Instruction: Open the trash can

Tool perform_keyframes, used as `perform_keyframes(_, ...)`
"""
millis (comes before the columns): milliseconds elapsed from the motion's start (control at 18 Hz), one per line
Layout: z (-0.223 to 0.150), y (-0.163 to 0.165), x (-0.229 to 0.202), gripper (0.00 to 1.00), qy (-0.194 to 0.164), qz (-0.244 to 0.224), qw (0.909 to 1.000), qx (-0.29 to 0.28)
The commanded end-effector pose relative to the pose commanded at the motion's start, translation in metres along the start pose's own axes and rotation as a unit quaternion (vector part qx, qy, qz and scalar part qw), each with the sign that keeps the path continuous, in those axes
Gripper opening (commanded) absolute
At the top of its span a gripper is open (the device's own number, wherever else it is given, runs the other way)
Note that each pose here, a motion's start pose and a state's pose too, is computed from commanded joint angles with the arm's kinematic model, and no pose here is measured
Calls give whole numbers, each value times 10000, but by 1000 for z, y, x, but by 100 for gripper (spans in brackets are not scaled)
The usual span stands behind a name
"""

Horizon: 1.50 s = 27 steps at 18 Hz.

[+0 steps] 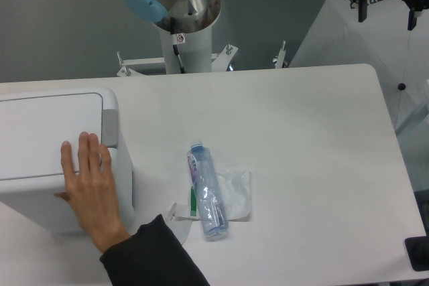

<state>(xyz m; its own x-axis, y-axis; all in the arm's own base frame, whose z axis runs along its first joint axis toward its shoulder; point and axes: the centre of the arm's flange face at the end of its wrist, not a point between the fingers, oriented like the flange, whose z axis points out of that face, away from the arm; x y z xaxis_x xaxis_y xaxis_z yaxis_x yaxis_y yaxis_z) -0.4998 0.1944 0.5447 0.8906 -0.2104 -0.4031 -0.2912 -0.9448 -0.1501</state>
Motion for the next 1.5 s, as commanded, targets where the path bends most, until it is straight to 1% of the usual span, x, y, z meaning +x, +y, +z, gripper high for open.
perform_keyframes(389,1,-1,0,100,6,5,10000,19)
perform_keyframes(556,3,-17,3,100,35,58,9999,104)
perform_keyframes(667,11,-28,3,100,113,-241,9994,203)
perform_keyframes(778,11,-46,5,100,142,-660,9968,425)
perform_keyframes(944,8,-75,9,100,193,-1425,9881,544)
perform_keyframes(1056,5,-103,16,100,270,-1657,9835,682)
perform_keyframes(1278,5,-142,31,100,461,-2349,9678,783)
perform_keyframes(1389,3,-168,43,100,590,-2738,9564,831)
perform_keyframes(1500,1,-201,59,100,775,-3256,9382,876)
